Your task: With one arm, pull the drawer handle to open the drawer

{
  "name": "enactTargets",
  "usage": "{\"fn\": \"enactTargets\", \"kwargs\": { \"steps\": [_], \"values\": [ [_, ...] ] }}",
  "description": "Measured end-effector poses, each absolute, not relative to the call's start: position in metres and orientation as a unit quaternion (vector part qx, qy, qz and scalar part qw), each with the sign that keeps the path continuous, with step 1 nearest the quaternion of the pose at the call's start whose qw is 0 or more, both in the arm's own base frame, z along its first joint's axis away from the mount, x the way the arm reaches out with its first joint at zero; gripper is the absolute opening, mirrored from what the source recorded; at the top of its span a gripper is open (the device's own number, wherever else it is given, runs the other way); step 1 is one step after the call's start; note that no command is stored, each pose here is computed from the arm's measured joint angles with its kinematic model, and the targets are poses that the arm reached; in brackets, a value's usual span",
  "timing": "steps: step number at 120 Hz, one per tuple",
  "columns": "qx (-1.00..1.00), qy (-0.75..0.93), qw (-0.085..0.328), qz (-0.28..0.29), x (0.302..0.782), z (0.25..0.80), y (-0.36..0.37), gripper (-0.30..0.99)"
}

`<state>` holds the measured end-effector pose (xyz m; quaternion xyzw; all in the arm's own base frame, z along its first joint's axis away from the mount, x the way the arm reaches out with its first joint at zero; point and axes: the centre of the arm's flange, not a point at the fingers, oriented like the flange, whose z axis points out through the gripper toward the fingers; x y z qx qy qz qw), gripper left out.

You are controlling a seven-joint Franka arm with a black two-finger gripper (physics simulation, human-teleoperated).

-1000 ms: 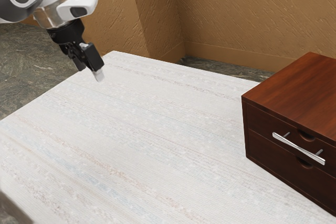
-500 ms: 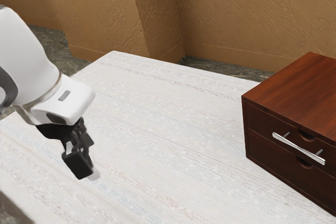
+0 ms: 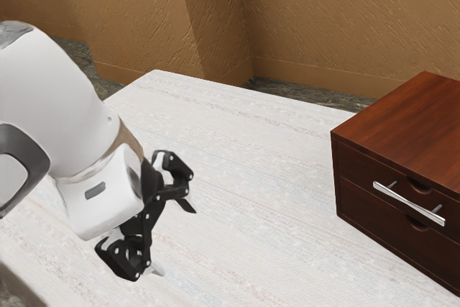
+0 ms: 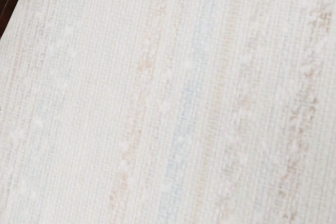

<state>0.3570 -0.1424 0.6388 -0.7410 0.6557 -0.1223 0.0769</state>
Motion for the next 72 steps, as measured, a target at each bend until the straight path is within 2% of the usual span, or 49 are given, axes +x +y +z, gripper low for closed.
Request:
{"fn": "enactTargets", "kwargs": {
  "steps": [24,42,72],
  "values": [
    [-0.666,0.723,0.082,-0.165,0.384,0.634,-0.192,0.69],
    [-0.639,0.739,0.064,-0.203,0.414,0.646,-0.224,0.69],
    [-0.610,0.761,0.052,-0.217,0.430,0.635,-0.258,0.69]
  ]
}}
